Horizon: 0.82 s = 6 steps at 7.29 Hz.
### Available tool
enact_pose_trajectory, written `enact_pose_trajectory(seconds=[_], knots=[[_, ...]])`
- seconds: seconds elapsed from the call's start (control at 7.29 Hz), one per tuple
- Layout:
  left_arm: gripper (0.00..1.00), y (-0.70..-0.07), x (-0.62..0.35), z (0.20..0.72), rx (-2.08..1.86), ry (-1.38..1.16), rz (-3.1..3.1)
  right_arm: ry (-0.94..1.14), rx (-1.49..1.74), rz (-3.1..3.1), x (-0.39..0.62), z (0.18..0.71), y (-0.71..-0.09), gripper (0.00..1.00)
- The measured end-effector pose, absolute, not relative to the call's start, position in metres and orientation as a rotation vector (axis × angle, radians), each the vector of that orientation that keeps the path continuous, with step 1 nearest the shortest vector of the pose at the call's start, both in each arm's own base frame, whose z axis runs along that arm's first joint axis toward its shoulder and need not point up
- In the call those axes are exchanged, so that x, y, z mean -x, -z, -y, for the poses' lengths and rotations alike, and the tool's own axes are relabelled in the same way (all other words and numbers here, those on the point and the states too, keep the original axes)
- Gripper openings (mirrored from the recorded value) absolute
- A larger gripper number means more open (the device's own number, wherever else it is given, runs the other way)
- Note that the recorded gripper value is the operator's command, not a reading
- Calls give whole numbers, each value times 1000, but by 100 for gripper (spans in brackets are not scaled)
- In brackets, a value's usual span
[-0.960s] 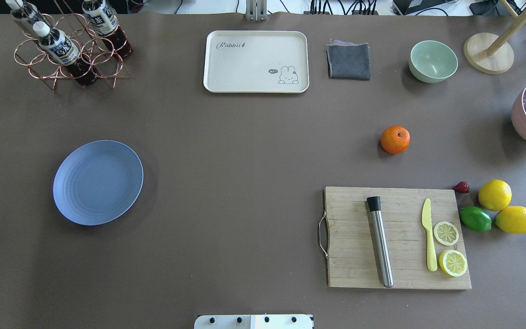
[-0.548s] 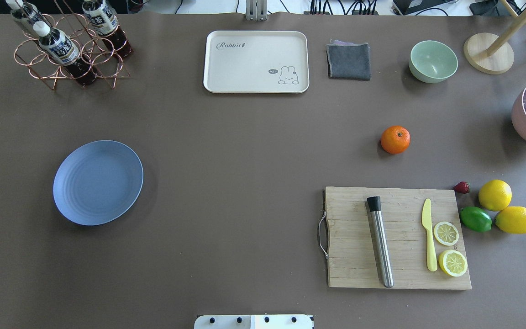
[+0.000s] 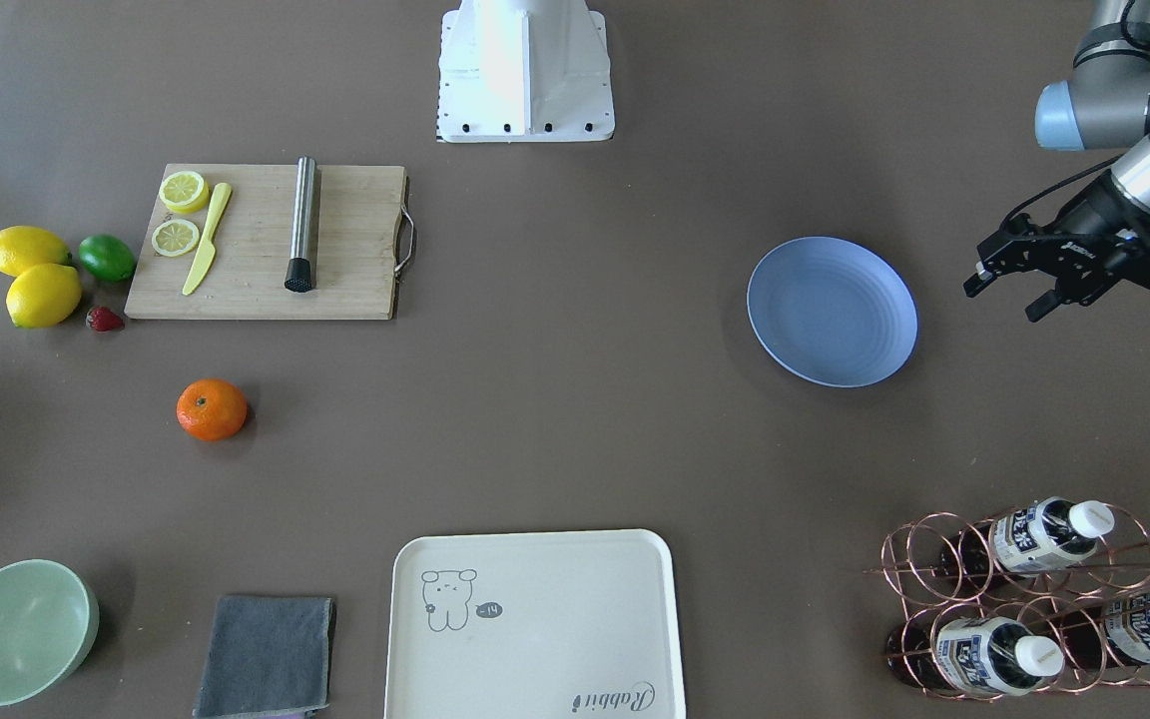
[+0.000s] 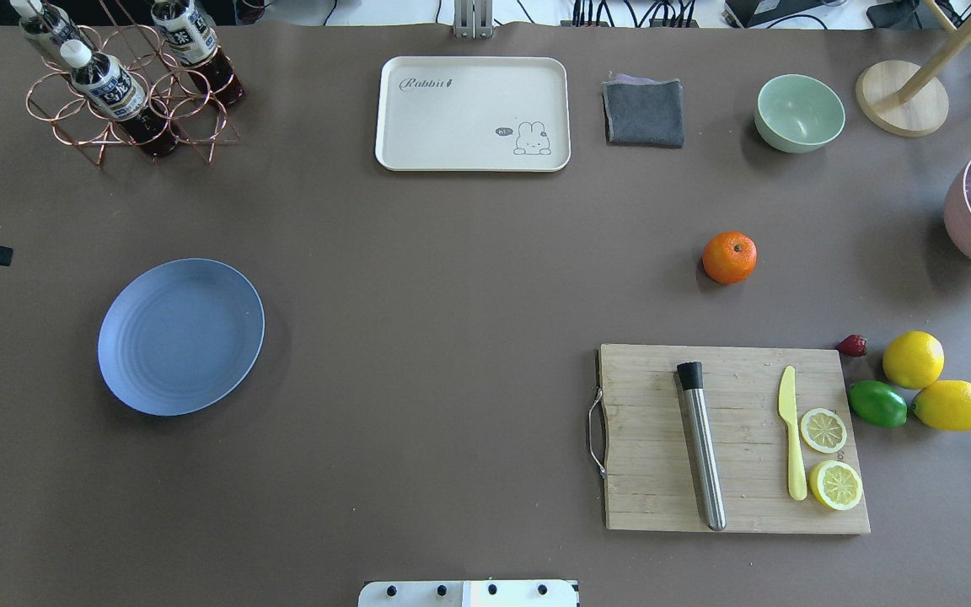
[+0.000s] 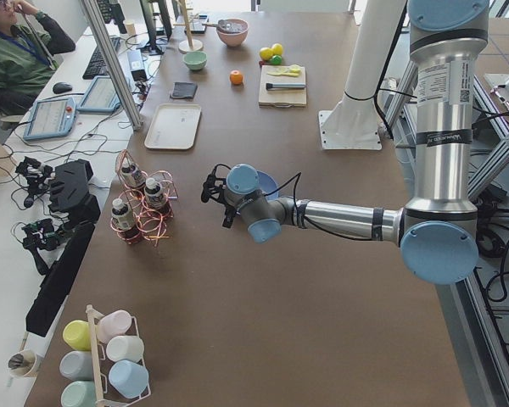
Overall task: Pick orange to plate
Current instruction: 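Push the light blue plate toward the table centre with the left gripper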
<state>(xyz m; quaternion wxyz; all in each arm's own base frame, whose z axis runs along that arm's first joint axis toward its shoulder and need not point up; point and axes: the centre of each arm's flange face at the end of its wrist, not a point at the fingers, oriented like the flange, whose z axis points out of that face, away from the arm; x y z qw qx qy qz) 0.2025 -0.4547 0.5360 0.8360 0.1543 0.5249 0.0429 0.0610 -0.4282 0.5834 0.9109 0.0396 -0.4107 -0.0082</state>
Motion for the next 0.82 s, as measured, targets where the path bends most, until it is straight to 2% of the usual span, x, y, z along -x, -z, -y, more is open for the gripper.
enact_pose_trajectory(seconds=[0.14,0.27,0.55,0.82], knots=[[96,-536,-234,448,-332,-102,-1123,18,-84,847,-61,429,-582,100],[91,-545,-251,445,-340,-114,-1134,19,-86,847,-61,431,-581,100],[69,-566,-263,445,-352,-126,-1148,19,-88,847,-61,431,-581,100],[66,-571,-266,446,-356,-131,-1153,19,-89,847,-61,432,-580,100]])
